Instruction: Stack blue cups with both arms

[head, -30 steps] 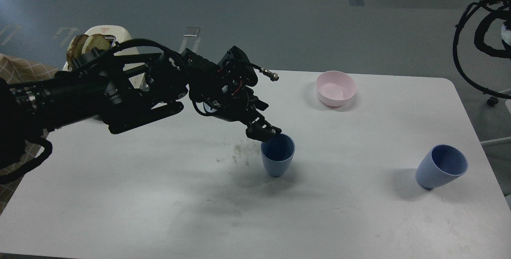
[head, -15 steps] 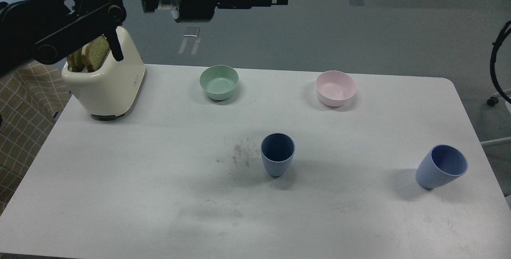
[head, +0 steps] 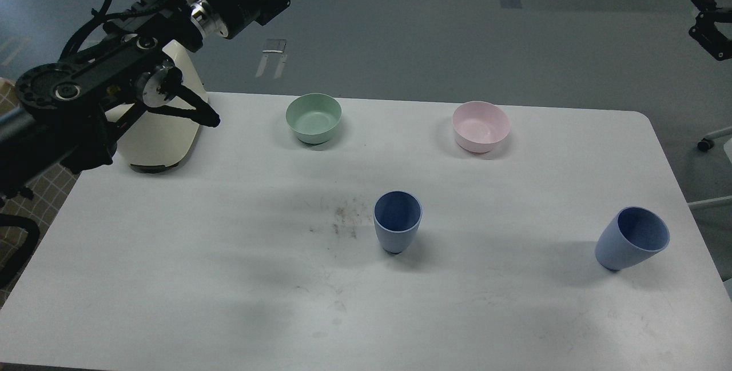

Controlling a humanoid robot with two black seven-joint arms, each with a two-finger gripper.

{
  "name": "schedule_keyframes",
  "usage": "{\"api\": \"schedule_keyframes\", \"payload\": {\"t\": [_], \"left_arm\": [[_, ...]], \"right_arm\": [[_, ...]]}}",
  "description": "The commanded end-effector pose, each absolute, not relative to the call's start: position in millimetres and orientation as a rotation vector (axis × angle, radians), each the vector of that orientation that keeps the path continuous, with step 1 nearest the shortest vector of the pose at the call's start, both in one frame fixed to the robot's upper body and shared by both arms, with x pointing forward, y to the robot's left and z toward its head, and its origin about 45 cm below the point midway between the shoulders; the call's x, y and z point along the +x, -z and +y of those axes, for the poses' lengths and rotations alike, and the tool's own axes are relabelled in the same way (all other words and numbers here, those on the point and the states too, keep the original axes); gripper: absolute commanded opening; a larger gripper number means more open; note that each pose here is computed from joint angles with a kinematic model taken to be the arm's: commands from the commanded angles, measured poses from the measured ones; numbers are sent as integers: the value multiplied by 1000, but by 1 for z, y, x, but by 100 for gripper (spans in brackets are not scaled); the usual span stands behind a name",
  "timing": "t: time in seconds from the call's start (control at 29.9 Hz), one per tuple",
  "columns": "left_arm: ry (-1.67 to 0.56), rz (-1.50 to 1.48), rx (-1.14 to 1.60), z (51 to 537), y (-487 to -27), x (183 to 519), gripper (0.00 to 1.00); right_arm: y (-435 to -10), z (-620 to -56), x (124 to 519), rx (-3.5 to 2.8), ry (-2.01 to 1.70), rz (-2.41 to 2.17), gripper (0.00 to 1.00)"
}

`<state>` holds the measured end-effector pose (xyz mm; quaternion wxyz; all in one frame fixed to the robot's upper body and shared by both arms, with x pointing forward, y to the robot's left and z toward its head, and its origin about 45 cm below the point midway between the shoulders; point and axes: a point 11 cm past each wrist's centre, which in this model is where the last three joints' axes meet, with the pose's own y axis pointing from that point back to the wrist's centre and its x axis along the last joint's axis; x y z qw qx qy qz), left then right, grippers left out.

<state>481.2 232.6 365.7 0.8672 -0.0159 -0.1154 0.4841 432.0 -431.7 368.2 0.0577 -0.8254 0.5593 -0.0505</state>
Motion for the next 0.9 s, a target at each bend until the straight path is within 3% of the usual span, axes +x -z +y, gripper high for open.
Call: {"api": "schedule_keyframes", "payload": {"t": [0.0,0.37,0.73,0.87], "left_arm": [[-1040,-116,37,241,-343,491,98],[-932,26,-34,221,-314,485,98],[-888,52,-67,195,-311,482,98],[-879,64,-68,190,-306,481,98]], "right_arm": [[-365,-438,421,-2643,276,1738,100],[-377,-459,367,-3097,748,1765,100],[-339,-478,322,-3610,1169,1596,100],[-300,-488,303,-3823,1168,1457,100]]}}
